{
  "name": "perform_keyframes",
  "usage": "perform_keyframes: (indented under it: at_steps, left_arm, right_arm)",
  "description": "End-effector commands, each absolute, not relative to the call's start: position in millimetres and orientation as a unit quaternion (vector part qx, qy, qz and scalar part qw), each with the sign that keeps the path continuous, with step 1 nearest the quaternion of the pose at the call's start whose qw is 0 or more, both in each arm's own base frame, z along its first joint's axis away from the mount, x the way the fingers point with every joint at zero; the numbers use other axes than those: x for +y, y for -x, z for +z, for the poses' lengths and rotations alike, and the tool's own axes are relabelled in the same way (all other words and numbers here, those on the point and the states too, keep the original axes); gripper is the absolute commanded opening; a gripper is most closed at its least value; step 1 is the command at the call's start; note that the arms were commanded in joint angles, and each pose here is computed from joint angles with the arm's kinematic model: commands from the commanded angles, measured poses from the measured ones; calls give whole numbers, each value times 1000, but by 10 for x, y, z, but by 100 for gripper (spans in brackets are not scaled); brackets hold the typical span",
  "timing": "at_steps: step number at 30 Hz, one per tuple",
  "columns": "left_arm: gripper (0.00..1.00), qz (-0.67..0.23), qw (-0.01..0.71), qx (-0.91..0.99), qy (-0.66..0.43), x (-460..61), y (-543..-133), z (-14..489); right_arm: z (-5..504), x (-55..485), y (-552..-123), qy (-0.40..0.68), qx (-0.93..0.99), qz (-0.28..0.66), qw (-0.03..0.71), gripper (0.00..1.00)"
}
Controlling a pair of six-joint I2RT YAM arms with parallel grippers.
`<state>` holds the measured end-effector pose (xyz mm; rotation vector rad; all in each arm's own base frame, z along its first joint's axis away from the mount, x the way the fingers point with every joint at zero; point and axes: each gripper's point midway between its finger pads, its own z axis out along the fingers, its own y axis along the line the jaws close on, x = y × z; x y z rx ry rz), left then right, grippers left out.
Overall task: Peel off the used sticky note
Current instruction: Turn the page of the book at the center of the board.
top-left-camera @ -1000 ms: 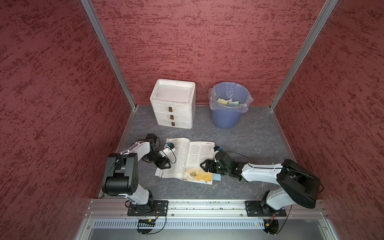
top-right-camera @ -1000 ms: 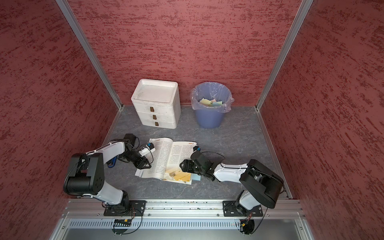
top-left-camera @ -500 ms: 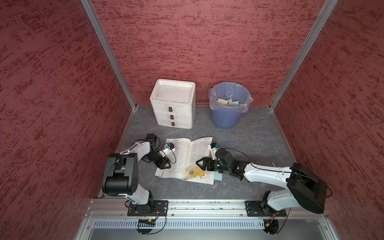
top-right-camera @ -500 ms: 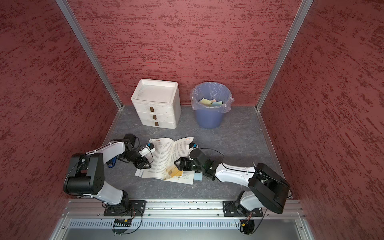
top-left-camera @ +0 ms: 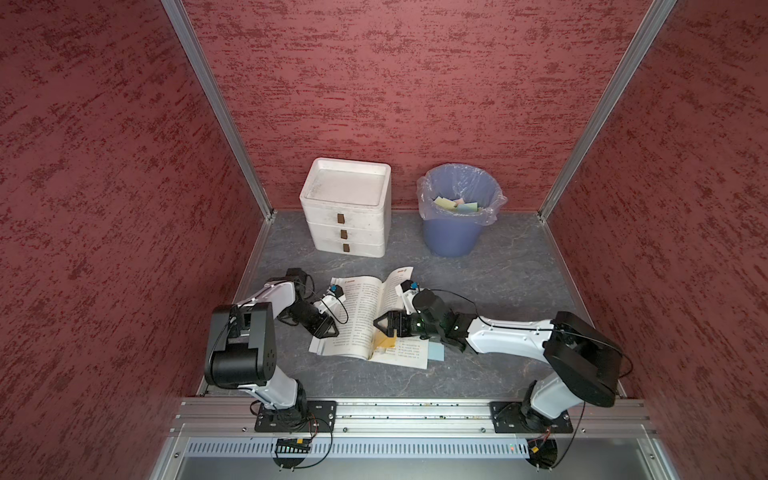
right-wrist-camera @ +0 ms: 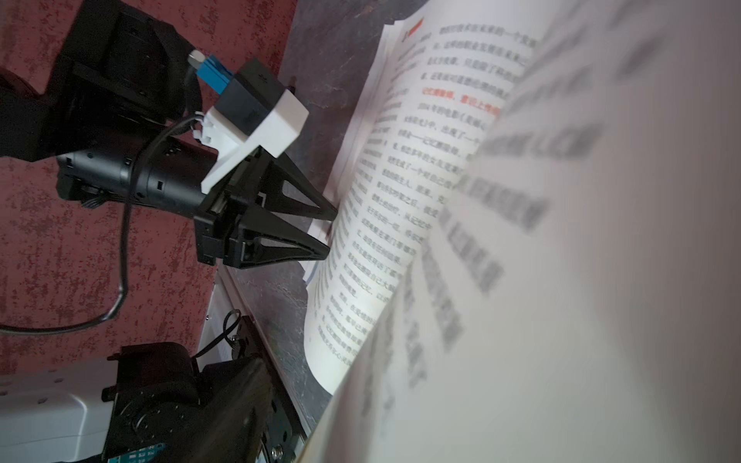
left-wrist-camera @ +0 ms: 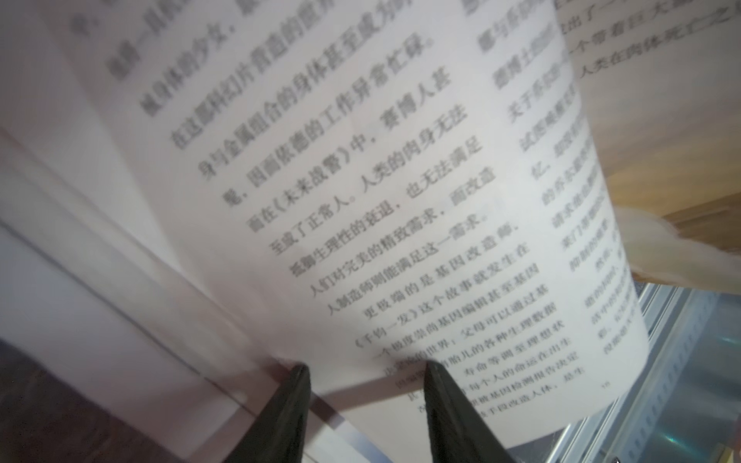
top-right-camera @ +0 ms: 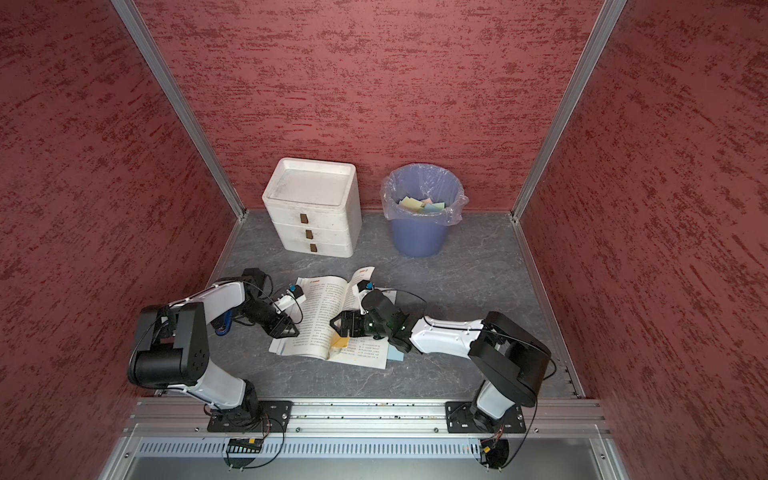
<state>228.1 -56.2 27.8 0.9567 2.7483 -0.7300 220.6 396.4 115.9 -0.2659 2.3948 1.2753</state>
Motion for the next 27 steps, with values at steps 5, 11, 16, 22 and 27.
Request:
perform_keyframes:
  at_steps: [5, 11, 16, 22, 27]
  left_arm:
    - [49, -265, 115, 914, -286, -271, -2387, 562]
    - [49, -267, 158, 918, -248, 82, -2528, 781]
    - [49, -277, 195, 917, -211, 331, -2624, 1009]
    - [49, -274, 215, 913, -211, 318, -2606, 1196]
    - [50, -282, 222, 903, -234, 35, -2610, 1415]
  right_arm:
    - [1372, 4484, -2109, 166, 827, 496, 206, 88]
    - [1521, 4782, -1974, 216, 807, 507, 213, 98]
    - [1605, 4959, -2002, 229, 790, 526, 216, 98]
    - [1584, 5083, -2030, 230, 785, 536, 209, 98]
    - [1681, 4874, -2091, 205, 790, 530, 229, 98]
